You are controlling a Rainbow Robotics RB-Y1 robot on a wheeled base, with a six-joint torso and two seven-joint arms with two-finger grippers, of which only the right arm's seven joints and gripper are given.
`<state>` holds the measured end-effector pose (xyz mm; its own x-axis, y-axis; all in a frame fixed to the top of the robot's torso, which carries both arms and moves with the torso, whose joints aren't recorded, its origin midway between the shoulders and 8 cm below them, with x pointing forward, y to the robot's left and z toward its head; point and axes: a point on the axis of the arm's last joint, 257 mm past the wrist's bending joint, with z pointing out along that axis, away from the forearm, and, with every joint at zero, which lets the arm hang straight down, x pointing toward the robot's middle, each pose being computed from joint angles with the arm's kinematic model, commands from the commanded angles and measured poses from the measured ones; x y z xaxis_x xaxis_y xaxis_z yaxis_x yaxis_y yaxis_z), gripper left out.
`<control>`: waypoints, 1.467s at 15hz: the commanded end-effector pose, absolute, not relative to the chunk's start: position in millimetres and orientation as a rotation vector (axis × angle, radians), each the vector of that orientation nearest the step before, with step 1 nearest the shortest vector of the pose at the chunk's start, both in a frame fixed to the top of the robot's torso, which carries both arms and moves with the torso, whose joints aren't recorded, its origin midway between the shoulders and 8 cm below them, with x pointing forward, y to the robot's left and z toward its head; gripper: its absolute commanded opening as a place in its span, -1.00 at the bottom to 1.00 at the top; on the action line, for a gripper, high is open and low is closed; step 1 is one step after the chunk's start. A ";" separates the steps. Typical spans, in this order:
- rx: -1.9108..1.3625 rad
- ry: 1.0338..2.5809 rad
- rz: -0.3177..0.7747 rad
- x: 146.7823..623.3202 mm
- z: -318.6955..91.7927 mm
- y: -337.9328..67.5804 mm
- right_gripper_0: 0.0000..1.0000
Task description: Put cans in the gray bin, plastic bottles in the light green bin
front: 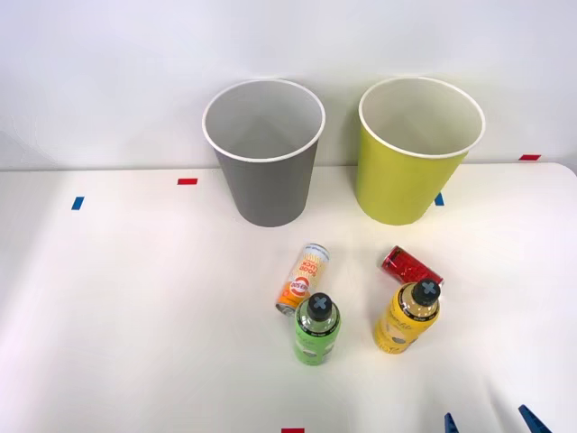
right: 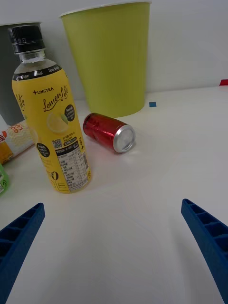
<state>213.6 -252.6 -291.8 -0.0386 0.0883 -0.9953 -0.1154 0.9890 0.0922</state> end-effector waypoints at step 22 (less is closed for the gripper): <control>-0.021 1.601 0.164 213.6 -291.8 -252.6 1.00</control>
